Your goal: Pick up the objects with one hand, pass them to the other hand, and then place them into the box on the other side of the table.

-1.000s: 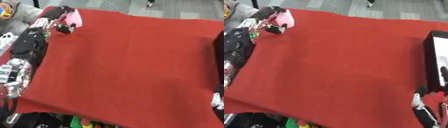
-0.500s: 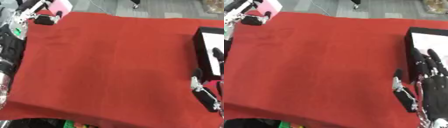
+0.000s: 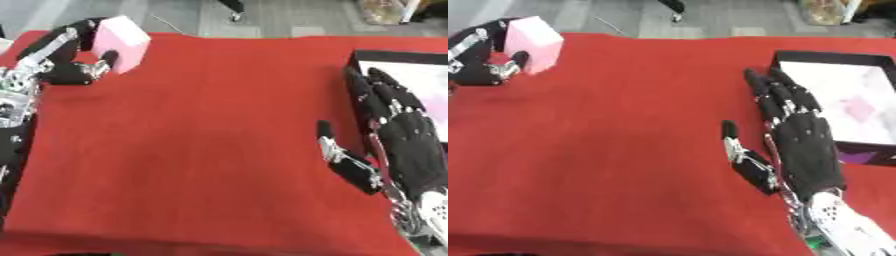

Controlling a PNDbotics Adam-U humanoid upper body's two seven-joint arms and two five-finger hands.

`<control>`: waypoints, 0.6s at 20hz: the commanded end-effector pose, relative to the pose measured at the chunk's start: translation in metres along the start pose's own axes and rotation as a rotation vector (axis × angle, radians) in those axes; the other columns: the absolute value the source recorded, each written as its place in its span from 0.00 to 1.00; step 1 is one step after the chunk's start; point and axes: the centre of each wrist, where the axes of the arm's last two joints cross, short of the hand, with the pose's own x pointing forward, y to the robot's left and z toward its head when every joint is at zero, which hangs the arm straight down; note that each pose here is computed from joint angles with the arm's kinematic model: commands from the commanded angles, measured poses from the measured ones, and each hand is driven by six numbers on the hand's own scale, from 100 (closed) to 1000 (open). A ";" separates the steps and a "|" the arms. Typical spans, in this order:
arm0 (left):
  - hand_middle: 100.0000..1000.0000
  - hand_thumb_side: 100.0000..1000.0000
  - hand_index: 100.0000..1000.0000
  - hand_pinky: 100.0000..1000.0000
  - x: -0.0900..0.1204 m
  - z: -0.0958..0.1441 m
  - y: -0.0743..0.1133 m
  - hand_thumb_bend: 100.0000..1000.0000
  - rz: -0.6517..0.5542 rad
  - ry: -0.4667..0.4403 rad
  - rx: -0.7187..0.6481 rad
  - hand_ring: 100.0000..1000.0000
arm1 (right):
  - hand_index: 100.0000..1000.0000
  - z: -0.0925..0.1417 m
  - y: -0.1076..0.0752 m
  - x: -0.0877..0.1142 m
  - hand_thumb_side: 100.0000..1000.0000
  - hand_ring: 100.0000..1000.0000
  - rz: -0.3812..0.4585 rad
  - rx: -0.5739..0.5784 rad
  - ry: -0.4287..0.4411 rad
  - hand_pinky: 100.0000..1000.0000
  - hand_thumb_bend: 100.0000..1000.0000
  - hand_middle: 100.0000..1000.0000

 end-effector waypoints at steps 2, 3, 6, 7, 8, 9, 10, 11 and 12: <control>0.30 0.30 0.41 0.58 0.020 -0.028 -0.025 0.00 0.152 -0.093 -0.137 0.37 | 0.97 -0.012 -0.009 0.007 0.28 0.88 0.013 -0.023 -0.090 0.80 0.28 0.78; 0.31 0.32 0.42 0.59 0.022 -0.033 -0.033 0.00 0.191 -0.102 -0.168 0.38 | 0.97 -0.015 -0.010 0.009 0.29 0.88 0.018 -0.024 -0.110 0.81 0.33 0.80; 0.31 0.35 0.42 0.59 0.030 -0.050 -0.053 0.00 0.271 -0.125 -0.235 0.38 | 0.98 -0.022 -0.012 0.011 0.29 0.87 0.035 -0.025 -0.157 0.83 0.40 0.81; 0.32 0.37 0.42 0.60 0.033 -0.055 -0.058 0.00 0.290 -0.133 -0.250 0.39 | 0.99 -0.023 -0.013 0.012 0.28 0.87 0.040 -0.025 -0.168 0.84 0.44 0.82; 0.32 0.37 0.42 0.60 0.036 -0.061 -0.063 0.00 0.310 -0.141 -0.268 0.39 | 0.99 -0.024 -0.013 0.013 0.28 0.87 0.043 -0.024 -0.179 0.84 0.45 0.82; 0.32 0.37 0.42 0.60 0.039 -0.064 -0.066 0.00 0.325 -0.146 -0.280 0.39 | 0.99 -0.025 -0.014 0.014 0.28 0.87 0.046 -0.023 -0.187 0.84 0.45 0.82; 0.32 0.38 0.43 0.60 0.042 -0.069 -0.070 0.00 0.338 -0.153 -0.295 0.39 | 0.99 -0.026 -0.014 0.015 0.28 0.87 0.048 -0.022 -0.197 0.85 0.48 0.83; 0.32 0.39 0.43 0.60 0.044 -0.074 -0.073 0.00 0.350 -0.159 -0.309 0.39 | 1.00 -0.027 -0.014 0.016 0.28 0.88 0.049 -0.020 -0.206 0.85 0.50 0.84; 0.32 0.39 0.43 0.60 0.047 -0.079 -0.077 0.00 0.365 -0.169 -0.322 0.39 | 1.00 -0.027 -0.014 0.017 0.28 0.88 0.048 -0.019 -0.214 0.86 0.50 0.84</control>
